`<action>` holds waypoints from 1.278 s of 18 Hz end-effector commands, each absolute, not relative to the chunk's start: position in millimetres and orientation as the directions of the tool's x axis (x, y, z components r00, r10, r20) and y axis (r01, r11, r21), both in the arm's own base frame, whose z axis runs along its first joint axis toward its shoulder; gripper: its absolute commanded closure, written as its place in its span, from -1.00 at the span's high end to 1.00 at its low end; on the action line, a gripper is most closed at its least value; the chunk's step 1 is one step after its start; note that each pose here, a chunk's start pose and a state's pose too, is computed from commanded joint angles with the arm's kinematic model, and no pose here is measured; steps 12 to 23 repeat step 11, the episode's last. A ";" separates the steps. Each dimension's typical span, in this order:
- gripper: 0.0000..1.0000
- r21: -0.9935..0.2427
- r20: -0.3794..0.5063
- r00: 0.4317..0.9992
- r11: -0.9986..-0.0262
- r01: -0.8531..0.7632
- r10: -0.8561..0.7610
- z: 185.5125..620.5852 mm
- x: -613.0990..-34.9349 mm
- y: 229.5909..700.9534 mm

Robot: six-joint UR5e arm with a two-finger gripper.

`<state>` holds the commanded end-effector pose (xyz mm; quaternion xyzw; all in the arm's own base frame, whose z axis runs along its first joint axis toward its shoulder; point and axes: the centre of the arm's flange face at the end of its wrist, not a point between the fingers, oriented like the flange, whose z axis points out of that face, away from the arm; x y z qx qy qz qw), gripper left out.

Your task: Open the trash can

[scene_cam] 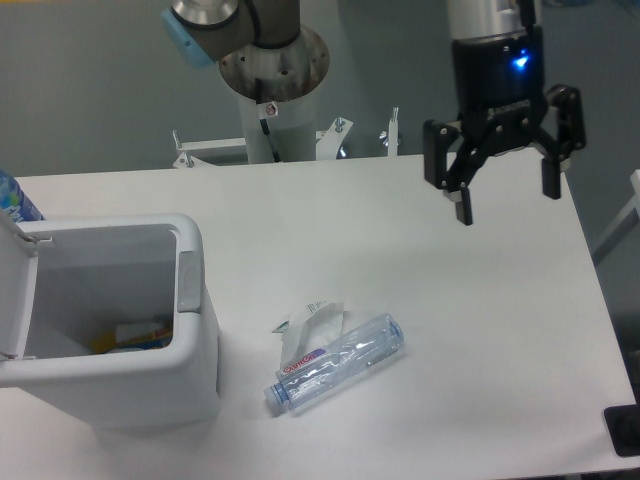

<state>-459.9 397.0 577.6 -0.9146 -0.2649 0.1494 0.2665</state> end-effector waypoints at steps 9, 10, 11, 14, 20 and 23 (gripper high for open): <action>1.00 -0.309 -0.364 0.882 -0.932 0.191 0.301 546.4 -484.3 357.1; 1.00 -0.310 -0.363 0.881 -0.931 0.193 0.304 545.7 -485.9 356.0; 1.00 -0.309 -0.364 0.880 -0.931 0.195 0.305 545.0 -487.1 355.4; 1.00 -0.309 -0.364 0.880 -0.931 0.195 0.305 545.0 -487.1 355.4; 1.00 -0.309 -0.364 0.880 -0.931 0.195 0.305 545.0 -487.1 355.4; 1.00 -0.309 -0.364 0.880 -0.931 0.195 0.305 545.0 -487.1 355.4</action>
